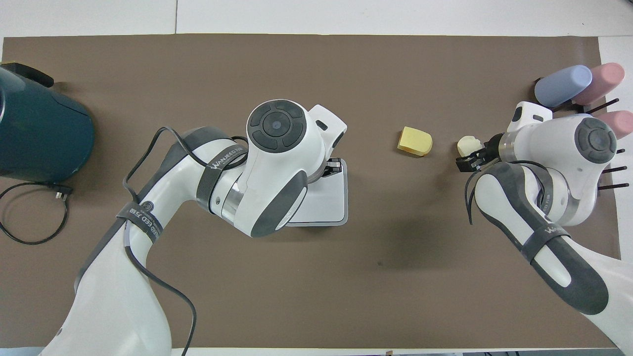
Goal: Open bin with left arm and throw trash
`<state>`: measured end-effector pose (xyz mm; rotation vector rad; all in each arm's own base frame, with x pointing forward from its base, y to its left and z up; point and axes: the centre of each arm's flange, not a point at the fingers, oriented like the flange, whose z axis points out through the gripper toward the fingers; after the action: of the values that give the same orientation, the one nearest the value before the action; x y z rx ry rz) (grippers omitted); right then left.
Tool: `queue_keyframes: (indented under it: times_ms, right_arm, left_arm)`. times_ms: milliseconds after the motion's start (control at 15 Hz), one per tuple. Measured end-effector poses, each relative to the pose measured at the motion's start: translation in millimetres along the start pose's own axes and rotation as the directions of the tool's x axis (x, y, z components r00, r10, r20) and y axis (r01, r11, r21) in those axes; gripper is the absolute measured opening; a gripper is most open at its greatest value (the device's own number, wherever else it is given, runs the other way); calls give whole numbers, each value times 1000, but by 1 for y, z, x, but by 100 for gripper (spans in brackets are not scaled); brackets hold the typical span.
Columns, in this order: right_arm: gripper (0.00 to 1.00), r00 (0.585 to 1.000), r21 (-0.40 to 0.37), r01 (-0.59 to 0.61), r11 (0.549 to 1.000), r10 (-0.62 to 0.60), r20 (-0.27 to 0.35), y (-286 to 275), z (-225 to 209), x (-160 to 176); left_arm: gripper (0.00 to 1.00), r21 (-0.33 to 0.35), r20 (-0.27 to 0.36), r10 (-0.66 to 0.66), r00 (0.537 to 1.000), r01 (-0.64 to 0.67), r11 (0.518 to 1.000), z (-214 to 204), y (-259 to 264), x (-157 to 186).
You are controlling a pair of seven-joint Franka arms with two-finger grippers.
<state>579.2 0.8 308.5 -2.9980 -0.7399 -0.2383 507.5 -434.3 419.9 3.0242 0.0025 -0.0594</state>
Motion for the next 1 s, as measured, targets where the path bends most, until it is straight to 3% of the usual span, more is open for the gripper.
queue_keyframes:
  times_ms: [200,467,600,1000]
  right_arm:
    - [47,1000,-5,-3,1000,3,-5,4,0,-2]
    - [11,1000,-7,-3,1000,2,-11,4,-3,-2]
    - [6,1000,-9,-4,1000,4,-19,3,-7,0]
    - [6,994,-11,-97,995,97,-49,-5,-36,7]
  left_arm:
    - [1,17,-11,15,1000,-15,1000,1,1,-1]
    - [1,34,-21,35,999,-34,999,4,5,-4]
    - [1,39,-25,40,999,-39,998,4,6,-5]
    - [1,43,-26,36,999,-35,998,-2,3,-5]
